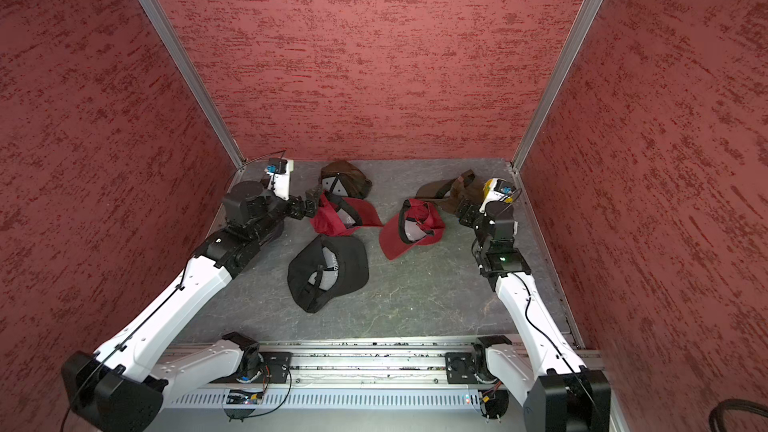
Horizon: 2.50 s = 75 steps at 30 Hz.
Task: Open the adjustable buckle of the baseball cap
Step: Pick up the baseball cap from the center of the board.
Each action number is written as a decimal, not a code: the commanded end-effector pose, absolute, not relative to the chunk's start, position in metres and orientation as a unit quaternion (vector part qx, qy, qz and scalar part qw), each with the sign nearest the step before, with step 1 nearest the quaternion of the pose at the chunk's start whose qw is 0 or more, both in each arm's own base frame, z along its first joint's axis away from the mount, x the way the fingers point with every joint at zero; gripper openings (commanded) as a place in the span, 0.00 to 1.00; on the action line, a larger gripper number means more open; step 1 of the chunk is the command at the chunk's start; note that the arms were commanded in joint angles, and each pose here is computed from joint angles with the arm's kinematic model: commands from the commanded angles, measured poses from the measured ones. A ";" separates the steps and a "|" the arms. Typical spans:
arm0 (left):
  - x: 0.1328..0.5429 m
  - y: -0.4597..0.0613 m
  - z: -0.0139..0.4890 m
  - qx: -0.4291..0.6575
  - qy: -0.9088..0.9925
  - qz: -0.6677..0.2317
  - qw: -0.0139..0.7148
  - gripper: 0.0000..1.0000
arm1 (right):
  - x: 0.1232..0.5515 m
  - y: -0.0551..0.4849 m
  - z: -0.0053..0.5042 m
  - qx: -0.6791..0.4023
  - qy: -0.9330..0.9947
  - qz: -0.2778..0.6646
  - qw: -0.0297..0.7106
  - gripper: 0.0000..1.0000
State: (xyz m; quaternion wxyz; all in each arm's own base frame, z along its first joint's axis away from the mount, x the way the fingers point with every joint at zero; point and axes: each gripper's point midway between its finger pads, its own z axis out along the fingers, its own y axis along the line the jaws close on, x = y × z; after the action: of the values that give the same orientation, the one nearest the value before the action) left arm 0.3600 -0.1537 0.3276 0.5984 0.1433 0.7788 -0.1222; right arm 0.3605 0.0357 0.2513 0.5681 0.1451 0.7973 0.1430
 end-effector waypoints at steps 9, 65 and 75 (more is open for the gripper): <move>0.368 -0.217 0.307 0.211 0.813 -0.120 0.529 1.00 | 0.321 0.124 0.176 0.122 0.869 0.190 0.440 0.78; 0.338 -0.320 0.324 0.483 0.649 -0.056 0.585 1.00 | 0.337 0.173 0.184 -0.201 0.869 0.199 0.405 0.00; 0.312 -0.353 0.282 0.576 0.592 -0.089 0.556 1.00 | 0.327 0.183 0.202 -0.229 0.855 0.246 0.394 0.00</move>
State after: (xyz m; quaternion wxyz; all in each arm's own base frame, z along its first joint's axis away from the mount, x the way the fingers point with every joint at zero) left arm 0.3203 -0.3386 0.2862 0.5519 0.5471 0.6249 -0.0750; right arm 0.3302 0.1747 0.1762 0.3776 -0.2084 0.8756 0.2176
